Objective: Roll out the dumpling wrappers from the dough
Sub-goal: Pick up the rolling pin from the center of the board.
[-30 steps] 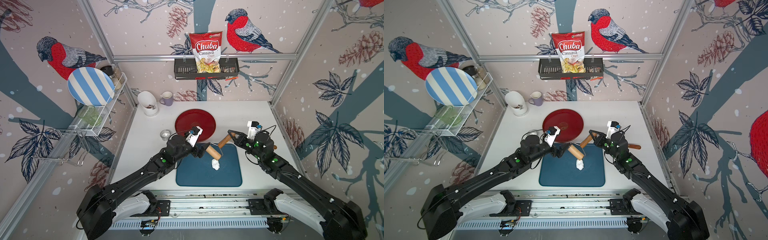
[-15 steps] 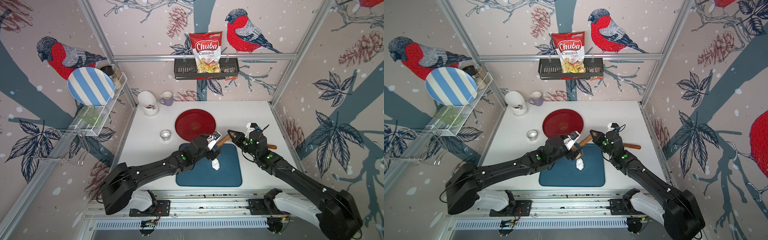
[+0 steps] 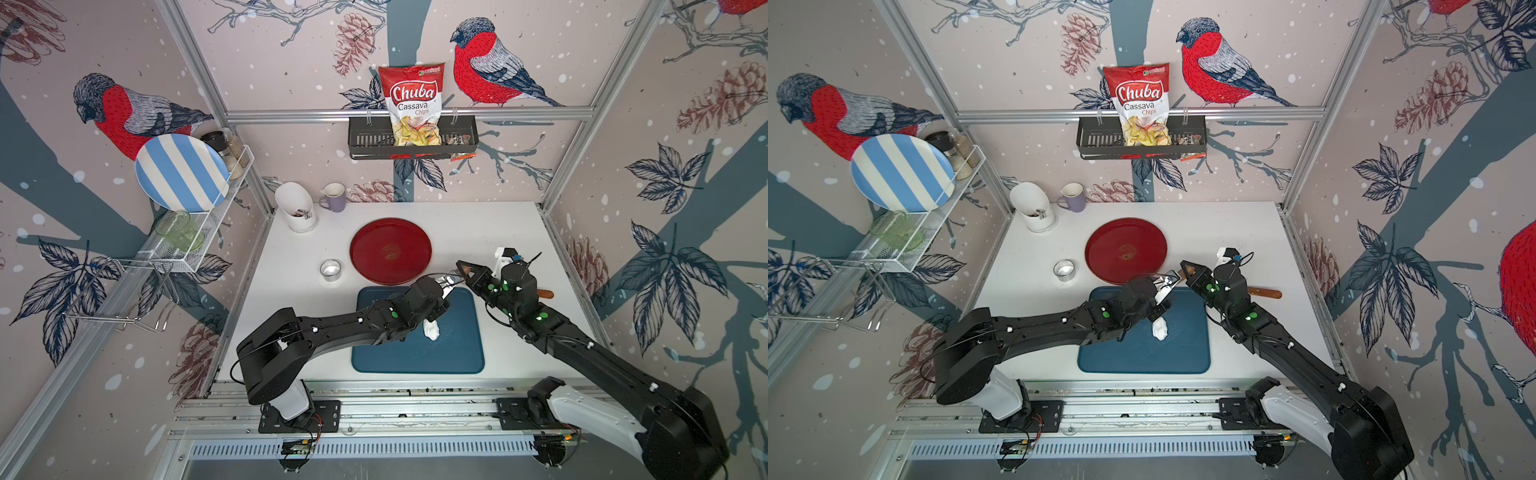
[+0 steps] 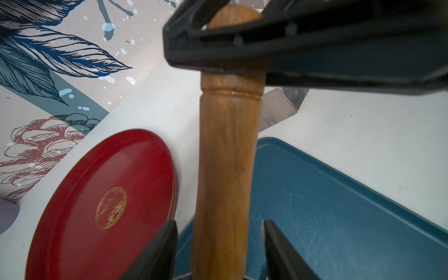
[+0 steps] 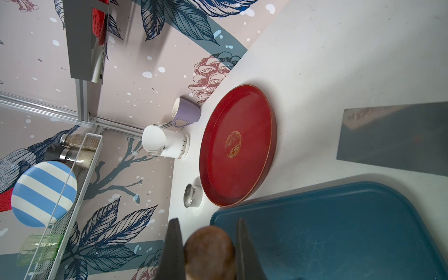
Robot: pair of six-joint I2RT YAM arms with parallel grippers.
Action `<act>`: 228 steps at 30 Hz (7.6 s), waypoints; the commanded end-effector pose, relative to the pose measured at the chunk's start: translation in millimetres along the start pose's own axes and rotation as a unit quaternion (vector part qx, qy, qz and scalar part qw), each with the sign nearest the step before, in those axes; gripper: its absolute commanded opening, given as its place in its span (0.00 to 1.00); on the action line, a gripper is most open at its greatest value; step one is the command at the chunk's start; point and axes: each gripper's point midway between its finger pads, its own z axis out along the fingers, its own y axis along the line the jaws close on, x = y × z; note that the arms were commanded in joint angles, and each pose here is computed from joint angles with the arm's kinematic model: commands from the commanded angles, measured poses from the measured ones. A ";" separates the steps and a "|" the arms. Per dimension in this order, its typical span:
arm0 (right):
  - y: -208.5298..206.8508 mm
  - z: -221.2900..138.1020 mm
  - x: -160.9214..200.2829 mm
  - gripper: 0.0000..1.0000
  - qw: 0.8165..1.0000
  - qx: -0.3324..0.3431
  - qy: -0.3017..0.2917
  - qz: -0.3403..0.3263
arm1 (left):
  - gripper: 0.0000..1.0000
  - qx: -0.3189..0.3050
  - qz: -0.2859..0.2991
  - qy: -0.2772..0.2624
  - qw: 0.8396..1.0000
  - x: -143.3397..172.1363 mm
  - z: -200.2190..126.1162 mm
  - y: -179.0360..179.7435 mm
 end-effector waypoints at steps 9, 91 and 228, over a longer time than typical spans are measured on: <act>13.1 -6.4 -10.7 0.00 0.999 -0.024 -0.022 0.002 | 0.08 -0.008 0.008 0.010 1.000 5.0 -1.9 0.7; 65.5 -21.7 112.5 0.13 0.893 -0.170 0.309 -0.278 | 0.00 0.134 0.116 -0.108 0.978 -13.5 -80.1 -2.7; 71.2 -40.7 78.5 0.25 0.936 -0.125 0.253 -0.212 | 0.00 0.173 -0.013 -0.132 0.976 -18.1 -87.7 -17.4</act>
